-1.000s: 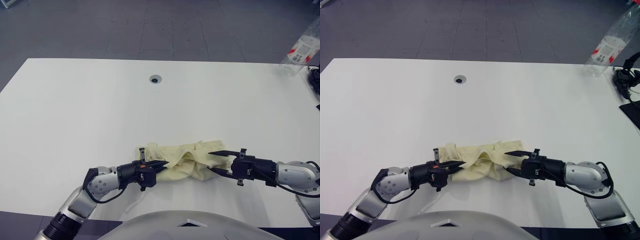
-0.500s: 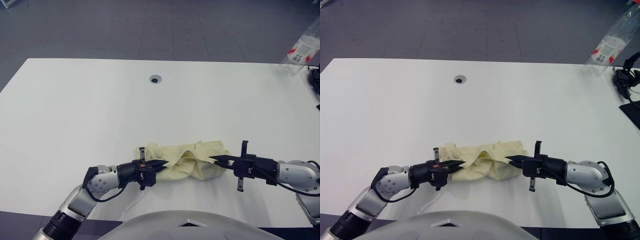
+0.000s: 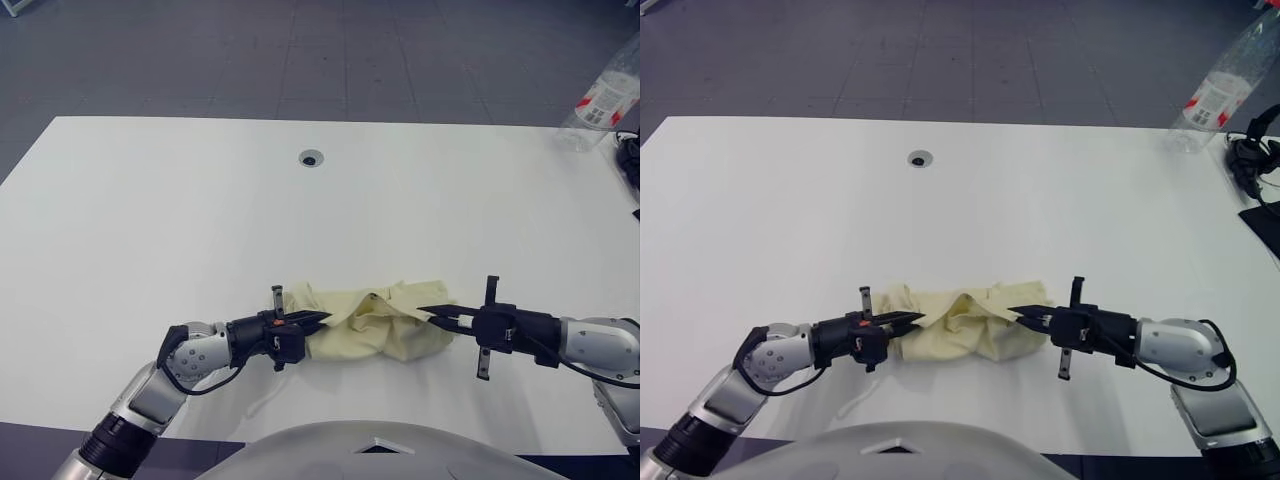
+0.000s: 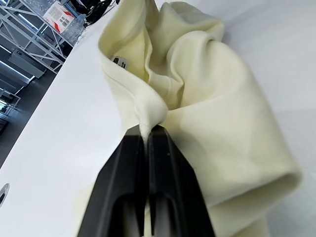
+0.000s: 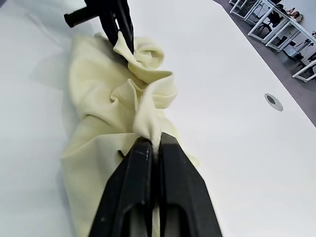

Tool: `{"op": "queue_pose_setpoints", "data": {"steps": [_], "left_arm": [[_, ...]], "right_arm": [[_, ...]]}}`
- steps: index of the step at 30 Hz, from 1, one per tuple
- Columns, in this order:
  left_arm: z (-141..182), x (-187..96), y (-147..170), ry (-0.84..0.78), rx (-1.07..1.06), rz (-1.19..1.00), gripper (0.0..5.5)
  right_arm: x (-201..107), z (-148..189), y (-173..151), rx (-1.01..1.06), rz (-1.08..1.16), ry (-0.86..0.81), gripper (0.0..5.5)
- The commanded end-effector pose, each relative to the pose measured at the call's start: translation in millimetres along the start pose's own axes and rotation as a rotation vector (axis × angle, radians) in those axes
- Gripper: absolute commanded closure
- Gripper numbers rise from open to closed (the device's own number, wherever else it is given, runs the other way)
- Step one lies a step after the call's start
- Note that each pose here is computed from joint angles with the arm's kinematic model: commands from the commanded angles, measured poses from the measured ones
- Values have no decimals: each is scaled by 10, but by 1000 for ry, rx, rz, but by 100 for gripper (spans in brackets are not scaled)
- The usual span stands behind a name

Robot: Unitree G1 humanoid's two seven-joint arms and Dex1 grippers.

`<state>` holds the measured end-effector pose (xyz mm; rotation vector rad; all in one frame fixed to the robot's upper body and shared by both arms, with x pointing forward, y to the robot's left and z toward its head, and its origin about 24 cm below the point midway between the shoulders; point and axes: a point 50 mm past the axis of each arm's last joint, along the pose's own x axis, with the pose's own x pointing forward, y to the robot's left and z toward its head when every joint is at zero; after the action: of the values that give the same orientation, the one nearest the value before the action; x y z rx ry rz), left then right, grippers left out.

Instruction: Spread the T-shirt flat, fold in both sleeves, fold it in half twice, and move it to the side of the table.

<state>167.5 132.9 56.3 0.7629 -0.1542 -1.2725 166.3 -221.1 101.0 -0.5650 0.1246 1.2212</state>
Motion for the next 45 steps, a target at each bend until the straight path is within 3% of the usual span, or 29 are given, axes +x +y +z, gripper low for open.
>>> {"op": "queue_pose_setpoints", "data": {"steps": [1,6,13,18,25,33,41,45], "left_arm": [[-22,-24,12,16,12,-12,550],[-18,-14,17,11,18,-15,550],[55,-65,81,-22,22,7,550],[249,-248,240,-104,6,35,550],[415,-466,-186,-132,-165,-306,550],[150,-384,-585,38,-220,-539,550],[-417,3,-691,284,-103,-430,550],[-617,36,-488,377,-83,-319,550]], "right_arm": [[2,-92,-66,168,-5,-7,547],[32,-116,-40,286,24,-25,547],[7,-68,-114,212,-12,-52,547],[-106,102,-102,160,40,-103,547],[-163,72,286,133,344,64,547],[39,-135,407,106,469,201,547],[334,-254,416,202,445,223,547],[529,-513,218,213,298,341,547]]}}
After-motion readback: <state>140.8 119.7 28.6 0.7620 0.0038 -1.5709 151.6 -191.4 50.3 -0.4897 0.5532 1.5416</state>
